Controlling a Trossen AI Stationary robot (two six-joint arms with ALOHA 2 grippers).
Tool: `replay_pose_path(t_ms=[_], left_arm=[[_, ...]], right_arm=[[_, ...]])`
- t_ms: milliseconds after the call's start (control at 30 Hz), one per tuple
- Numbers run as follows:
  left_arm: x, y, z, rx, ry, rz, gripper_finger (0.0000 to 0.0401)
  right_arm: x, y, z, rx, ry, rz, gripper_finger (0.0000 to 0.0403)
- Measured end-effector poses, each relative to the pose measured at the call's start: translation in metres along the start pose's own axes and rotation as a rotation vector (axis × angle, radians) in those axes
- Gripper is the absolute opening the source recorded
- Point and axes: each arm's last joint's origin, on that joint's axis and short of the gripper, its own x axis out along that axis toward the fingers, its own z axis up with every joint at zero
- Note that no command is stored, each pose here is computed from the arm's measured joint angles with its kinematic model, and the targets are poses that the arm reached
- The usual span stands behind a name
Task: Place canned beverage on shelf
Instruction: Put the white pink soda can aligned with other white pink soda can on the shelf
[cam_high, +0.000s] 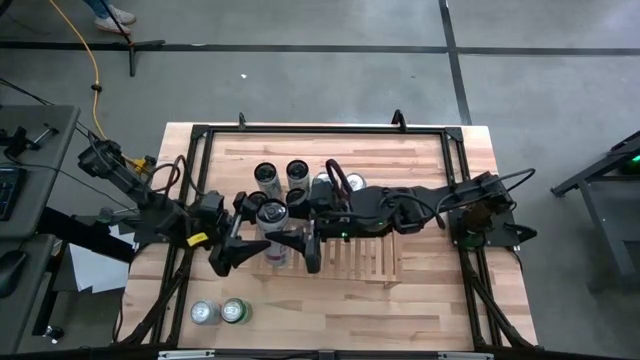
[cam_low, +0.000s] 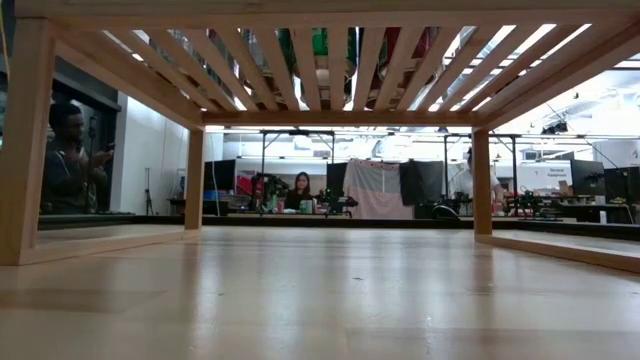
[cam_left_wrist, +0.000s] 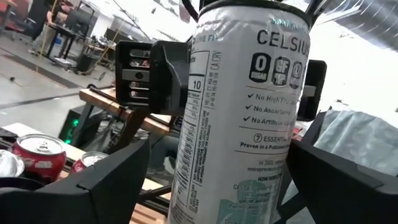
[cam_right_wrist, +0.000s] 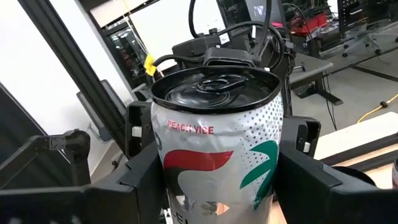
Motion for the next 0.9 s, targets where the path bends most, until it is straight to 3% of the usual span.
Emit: replay_pose_path(t_ms=[200,500,600,667,900], left_arm=[[0.001,0.002,-0.002,0.063,0.013,0.012,0.0344],[0.001,0.002,-0.004,0.114,0.037,0.012,0.022],[0.001,0.003,-0.004,0.129,0.037,0.011,0.0216],[0.0,0.003,-0.003,0.137,0.04,0.006,0.0216],[-0.012,0.003,-0.002,0.19,0.107,-0.014,0.0216]], right_arm=[[0.001,0.0,0.0,-0.004,0.001,-0.002,0.0226],[0.001,-0.001,-0.002,-0.016,0.013,0.0,0.0226],[0.001,-0.001,-0.002,-0.029,0.014,0.002,0.0226],[0.001,-0.001,-0.002,-0.037,0.011,0.002,0.0248],[-0.006,0.002,0.008,-0.013,-0.021,0.024,0.038]])
